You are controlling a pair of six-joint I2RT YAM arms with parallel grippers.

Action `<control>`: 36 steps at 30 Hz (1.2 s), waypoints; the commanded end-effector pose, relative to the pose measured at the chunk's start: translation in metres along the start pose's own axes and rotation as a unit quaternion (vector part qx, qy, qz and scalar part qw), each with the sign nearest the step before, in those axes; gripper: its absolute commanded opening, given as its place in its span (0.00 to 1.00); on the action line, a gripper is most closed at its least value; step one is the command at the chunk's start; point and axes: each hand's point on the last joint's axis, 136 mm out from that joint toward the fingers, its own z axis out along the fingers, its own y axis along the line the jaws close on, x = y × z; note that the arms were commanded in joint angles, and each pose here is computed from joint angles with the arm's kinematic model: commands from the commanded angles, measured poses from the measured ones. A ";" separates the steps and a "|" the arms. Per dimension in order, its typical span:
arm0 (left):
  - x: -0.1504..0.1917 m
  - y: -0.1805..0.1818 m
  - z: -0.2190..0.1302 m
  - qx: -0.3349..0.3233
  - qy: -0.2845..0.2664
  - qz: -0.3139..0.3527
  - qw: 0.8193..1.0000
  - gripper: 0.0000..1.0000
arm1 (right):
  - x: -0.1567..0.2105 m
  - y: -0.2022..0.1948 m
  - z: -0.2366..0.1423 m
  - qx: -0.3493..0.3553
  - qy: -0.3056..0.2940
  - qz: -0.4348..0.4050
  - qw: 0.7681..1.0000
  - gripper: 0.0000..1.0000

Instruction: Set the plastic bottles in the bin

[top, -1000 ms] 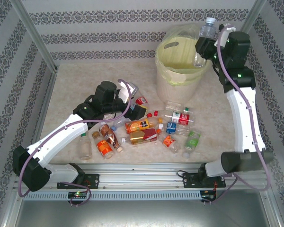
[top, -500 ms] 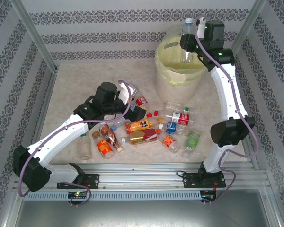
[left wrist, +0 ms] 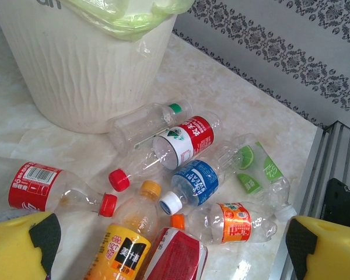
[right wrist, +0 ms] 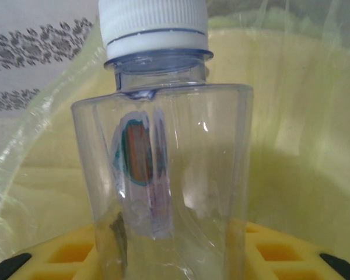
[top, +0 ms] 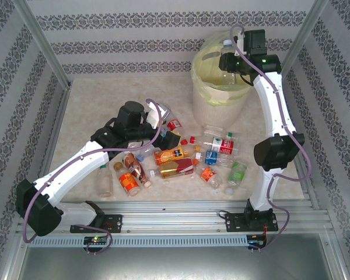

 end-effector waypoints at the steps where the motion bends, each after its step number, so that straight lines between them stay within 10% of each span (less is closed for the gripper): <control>1: -0.005 -0.002 -0.003 0.009 -0.012 0.003 1.000 1.00 | 0.018 -0.004 0.013 0.014 0.041 -0.011 0.999 0.44; 36: -0.004 -0.002 0.001 0.015 -0.008 -0.006 1.000 1.00 | 0.089 -0.026 0.083 0.043 0.184 0.001 0.982 0.54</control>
